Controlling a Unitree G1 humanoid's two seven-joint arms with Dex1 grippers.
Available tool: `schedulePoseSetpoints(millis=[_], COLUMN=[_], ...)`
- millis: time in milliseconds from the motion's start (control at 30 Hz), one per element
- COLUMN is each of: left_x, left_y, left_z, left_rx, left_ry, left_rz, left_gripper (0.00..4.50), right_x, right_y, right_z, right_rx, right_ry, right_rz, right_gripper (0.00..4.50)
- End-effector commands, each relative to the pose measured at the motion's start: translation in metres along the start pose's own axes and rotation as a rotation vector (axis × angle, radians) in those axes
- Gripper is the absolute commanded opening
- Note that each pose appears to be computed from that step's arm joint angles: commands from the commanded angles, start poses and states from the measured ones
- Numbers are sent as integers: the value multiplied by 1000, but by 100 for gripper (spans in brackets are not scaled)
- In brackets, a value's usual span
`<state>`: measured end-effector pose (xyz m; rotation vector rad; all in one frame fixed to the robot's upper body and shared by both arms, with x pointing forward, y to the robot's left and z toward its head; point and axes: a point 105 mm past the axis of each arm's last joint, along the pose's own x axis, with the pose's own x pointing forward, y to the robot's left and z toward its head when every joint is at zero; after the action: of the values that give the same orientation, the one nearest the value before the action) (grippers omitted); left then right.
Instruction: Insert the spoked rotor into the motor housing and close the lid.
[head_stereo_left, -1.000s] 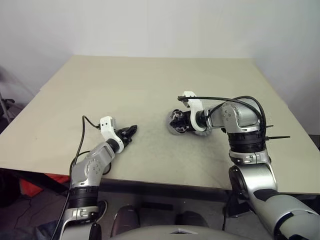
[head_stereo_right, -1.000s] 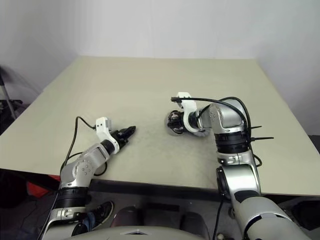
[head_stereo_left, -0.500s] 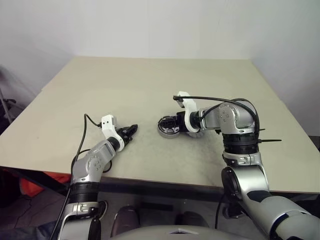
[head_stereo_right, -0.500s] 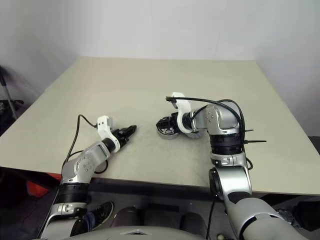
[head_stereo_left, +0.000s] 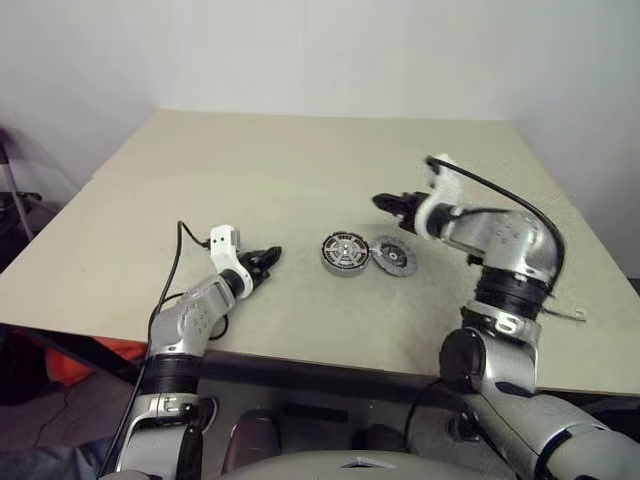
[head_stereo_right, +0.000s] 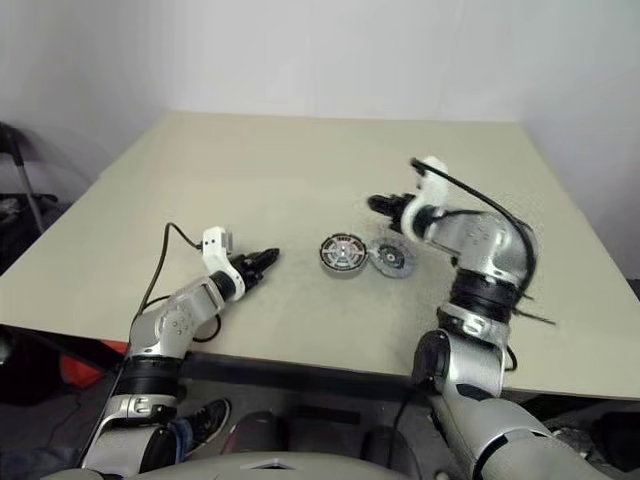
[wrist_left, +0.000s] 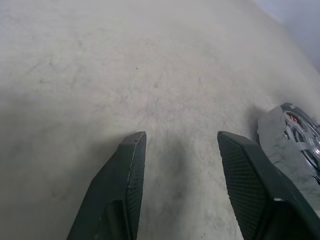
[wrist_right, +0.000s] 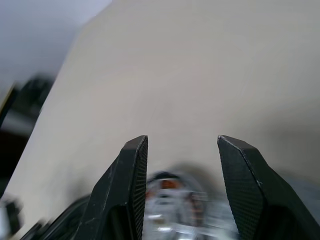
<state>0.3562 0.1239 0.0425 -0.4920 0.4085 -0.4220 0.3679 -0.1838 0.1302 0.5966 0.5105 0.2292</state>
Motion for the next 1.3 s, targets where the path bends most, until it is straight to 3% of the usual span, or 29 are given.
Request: schedulePoseSetpoints(millis=[33, 233, 400, 567, 1000, 1300], left_x=[5, 15, 19, 17, 9, 8], left_y=[4, 0, -2, -1, 1, 4], left_z=[-7, -1, 1, 0, -2, -4], left_rx=[41, 75, 100, 109, 96, 91], left_ry=[68, 99, 116, 122, 107, 104], left_rz=[3, -32, -47, -46, -14, 0], left_gripper=[245, 245, 245, 245, 245, 245], right_x=[-35, -65, -64, -56, -8, 2], right_y=[-21, -36, -27, -23, -27, -6], right_z=[-4, -38, -76, -84, -40, -26], right_rx=[15, 114, 144, 186, 195, 167], right_ry=[-52, -46, 33, 67, -31, -73], right_rz=[-27, 15, 58, 71, 22, 125], right_gripper=[258, 446, 446, 446, 446, 446])
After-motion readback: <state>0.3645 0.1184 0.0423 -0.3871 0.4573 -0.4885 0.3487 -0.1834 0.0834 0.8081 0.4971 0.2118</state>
